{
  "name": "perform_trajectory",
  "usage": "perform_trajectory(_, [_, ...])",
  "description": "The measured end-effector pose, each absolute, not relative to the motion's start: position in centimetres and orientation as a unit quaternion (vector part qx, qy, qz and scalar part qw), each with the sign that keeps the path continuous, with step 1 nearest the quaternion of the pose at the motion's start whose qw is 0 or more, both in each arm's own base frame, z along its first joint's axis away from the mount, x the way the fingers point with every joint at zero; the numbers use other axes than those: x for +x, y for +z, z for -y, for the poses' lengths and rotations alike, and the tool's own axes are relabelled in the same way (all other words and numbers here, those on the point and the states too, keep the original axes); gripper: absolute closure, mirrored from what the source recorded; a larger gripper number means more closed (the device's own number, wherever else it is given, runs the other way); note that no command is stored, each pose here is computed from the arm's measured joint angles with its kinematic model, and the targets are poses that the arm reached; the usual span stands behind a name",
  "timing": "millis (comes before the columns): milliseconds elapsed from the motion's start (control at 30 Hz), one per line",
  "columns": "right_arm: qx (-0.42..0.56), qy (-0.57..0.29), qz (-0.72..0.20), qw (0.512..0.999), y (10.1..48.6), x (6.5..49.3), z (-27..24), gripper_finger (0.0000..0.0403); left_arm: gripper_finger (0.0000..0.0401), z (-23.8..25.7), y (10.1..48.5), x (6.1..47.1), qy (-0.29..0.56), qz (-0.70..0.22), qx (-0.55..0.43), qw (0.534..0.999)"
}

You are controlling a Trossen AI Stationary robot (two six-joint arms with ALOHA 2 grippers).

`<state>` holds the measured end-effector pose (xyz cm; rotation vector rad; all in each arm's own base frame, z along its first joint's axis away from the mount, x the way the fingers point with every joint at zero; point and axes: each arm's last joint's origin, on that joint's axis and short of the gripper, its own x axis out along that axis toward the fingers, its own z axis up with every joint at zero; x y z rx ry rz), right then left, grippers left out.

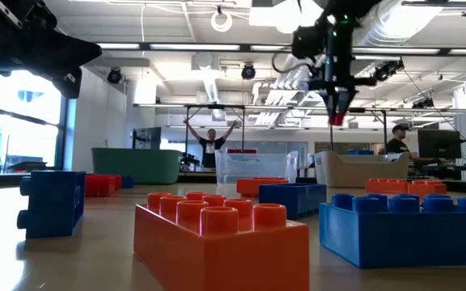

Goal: Sort & place blocks by color
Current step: Put the red game piece into the gray bin, then put the blue game piece into the green bin

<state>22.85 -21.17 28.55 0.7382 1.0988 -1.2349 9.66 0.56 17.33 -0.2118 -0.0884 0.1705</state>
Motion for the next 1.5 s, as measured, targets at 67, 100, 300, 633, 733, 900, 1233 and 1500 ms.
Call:
perform_trajectory(67, [0.346, -0.538, -0.484, 0.597, 27.6, 21.6, 22.0, 0.0338, 0.0401, -0.6, 17.3, 9.7, 0.085, 0.044, -0.106, 0.99])
perform_trajectory(100, [0.358, -0.538, -0.486, 0.588, 27.2, 21.0, 22.4, 0.0338, 0.0401, -0.6, 17.3, 9.7, 0.085, 0.044, -0.106, 0.99])
perform_trajectory(300, [0.392, -0.536, -0.492, 0.562, 25.0, 19.2, 23.3, 0.0336, 0.0401, -0.7, 17.3, 9.6, 0.105, 0.046, -0.106, 0.988])
perform_trajectory(633, [0.388, -0.552, -0.492, 0.551, 24.8, 18.6, 23.7, 0.0237, 0.0401, -0.8, 17.3, 9.6, 0.135, 0.049, -0.107, 0.984])
perform_trajectory(733, [0.385, -0.554, -0.483, 0.558, 25.4, 18.8, 23.9, 0.0213, 0.0401, -0.8, 17.3, 9.6, 0.135, 0.049, -0.107, 0.984])
perform_trajectory(900, [0.382, -0.555, -0.461, 0.577, 27.0, 19.2, 24.4, 0.0202, 0.0401, -0.9, 17.3, 9.6, 0.138, 0.05, -0.107, 0.983])
perform_trajectory(1233, [0.389, -0.517, -0.41, 0.643, 31.4, 20.2, 25.1, 0.02, 0.0361, -1.3, 17.3, 9.4, 0.215, 0.057, -0.108, 0.969])
perform_trajectory(1500, [0.349, -0.499, -0.351, 0.711, 36.9, 21.2, 24.8, 0.0199, 0.0301, -1.4, 18.6, 9.2, 0.233, 0.122, -0.11, 0.959])
